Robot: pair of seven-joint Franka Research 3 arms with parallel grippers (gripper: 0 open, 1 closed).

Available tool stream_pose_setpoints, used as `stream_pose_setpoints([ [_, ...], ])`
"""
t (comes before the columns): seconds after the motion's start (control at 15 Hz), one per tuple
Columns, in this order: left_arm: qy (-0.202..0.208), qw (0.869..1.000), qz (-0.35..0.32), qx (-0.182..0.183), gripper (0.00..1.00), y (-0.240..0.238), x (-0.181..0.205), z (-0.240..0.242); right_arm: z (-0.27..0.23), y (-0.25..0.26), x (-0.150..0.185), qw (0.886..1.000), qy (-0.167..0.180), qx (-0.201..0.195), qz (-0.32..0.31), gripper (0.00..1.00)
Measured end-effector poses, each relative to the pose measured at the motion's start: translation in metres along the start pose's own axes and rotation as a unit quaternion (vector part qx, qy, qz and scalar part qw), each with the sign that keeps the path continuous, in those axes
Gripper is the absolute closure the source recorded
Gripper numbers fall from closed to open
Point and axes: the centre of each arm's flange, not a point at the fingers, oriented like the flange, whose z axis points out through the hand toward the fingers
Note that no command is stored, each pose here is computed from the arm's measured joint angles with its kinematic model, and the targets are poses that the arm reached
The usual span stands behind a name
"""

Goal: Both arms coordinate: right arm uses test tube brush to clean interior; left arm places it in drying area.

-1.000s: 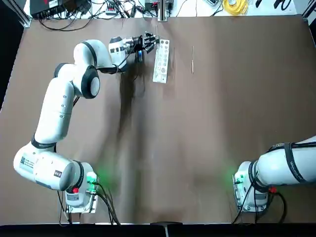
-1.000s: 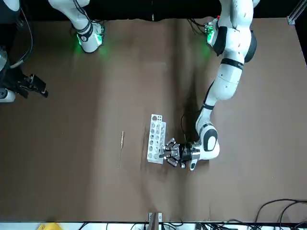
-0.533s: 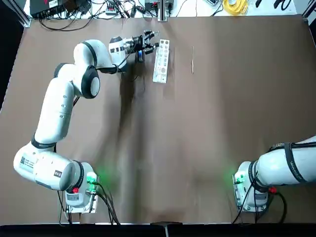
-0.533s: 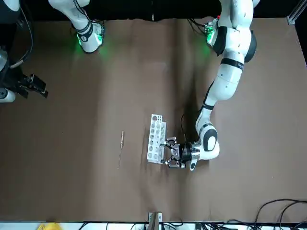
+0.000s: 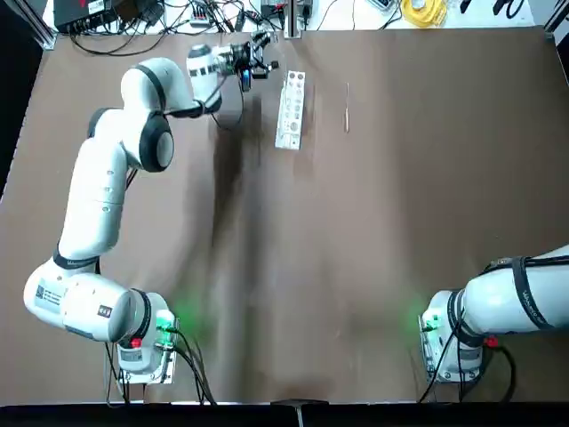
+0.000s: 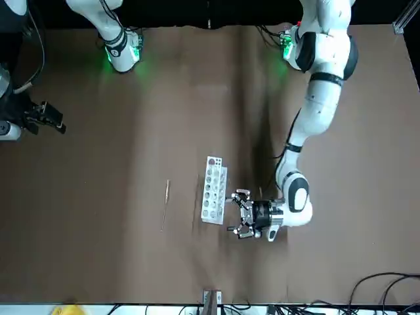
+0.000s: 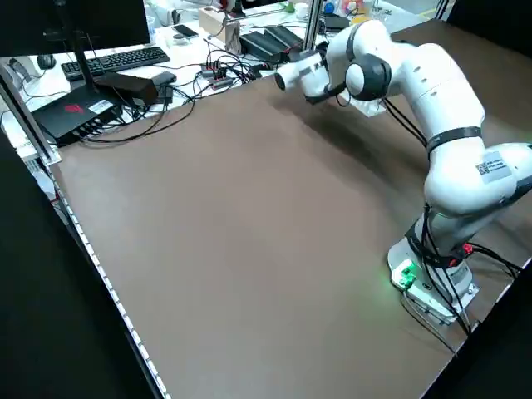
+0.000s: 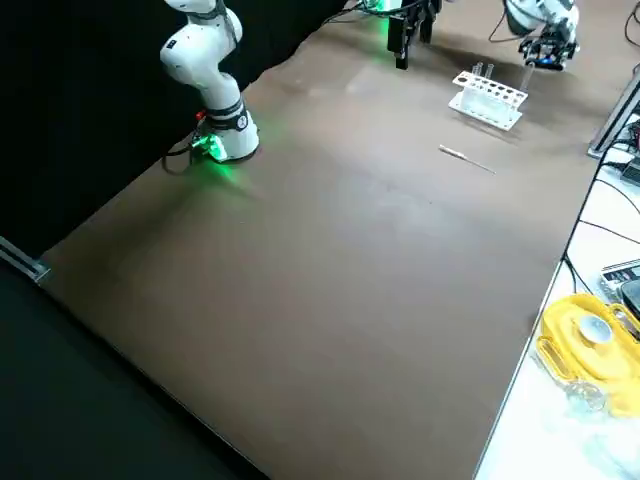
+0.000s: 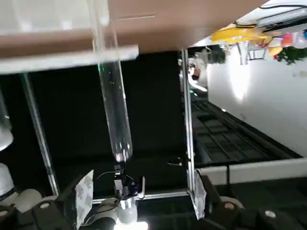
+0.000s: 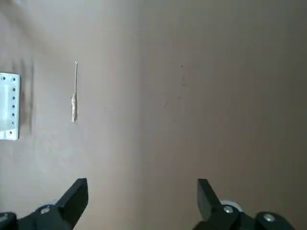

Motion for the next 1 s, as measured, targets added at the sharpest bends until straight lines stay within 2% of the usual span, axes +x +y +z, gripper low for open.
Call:
stream_pose_setpoints([
  [0.13,0.041,0.998,0.028,0.038,0.0,0.01,-0.041,-0.004,0.0,0.0,0.0,1.0,0.0,0.0,0.0,0.0],
  [0.27,0.099,0.989,0.068,0.084,0.0,0.015,-0.081,-0.008,0.0,0.0,0.0,1.0,0.001,0.0,0.0,0.0],
  [0.4,0.153,0.973,0.11,0.135,0.0,0.017,-0.121,-0.015,0.0,0.0,0.0,1.0,0.002,0.0,0.0,0.0],
  [0.53,0.209,0.95,0.155,0.171,0.0,0.02,-0.166,-0.027,0.0,0.0,0.001,1.0,0.002,0.0,0.0,0.0],
  [0.67,0.258,0.919,0.201,0.219,0.0,0.016,-0.21,-0.039,-0.001,0.0,0.001,1.0,0.003,0.0,0.0,0.0],
  [0.87,0.296,0.863,0.297,0.283,0.0,0.009,-0.258,-0.047,0.001,0.0,0.001,1.0,0.002,0.0,0.0,0.0],
  [0.93,0.308,0.833,0.335,0.314,0.0,0.005,-0.268,-0.052,0.001,0.0,0.0,1.0,0.001,0.0,0.0,0.0],
  [1.0,0.324,0.795,0.375,0.351,0.0,0.003,-0.278,-0.057,0.002,0.0,0.0,1.0,0.001,0.0,0.0,0.0],
])
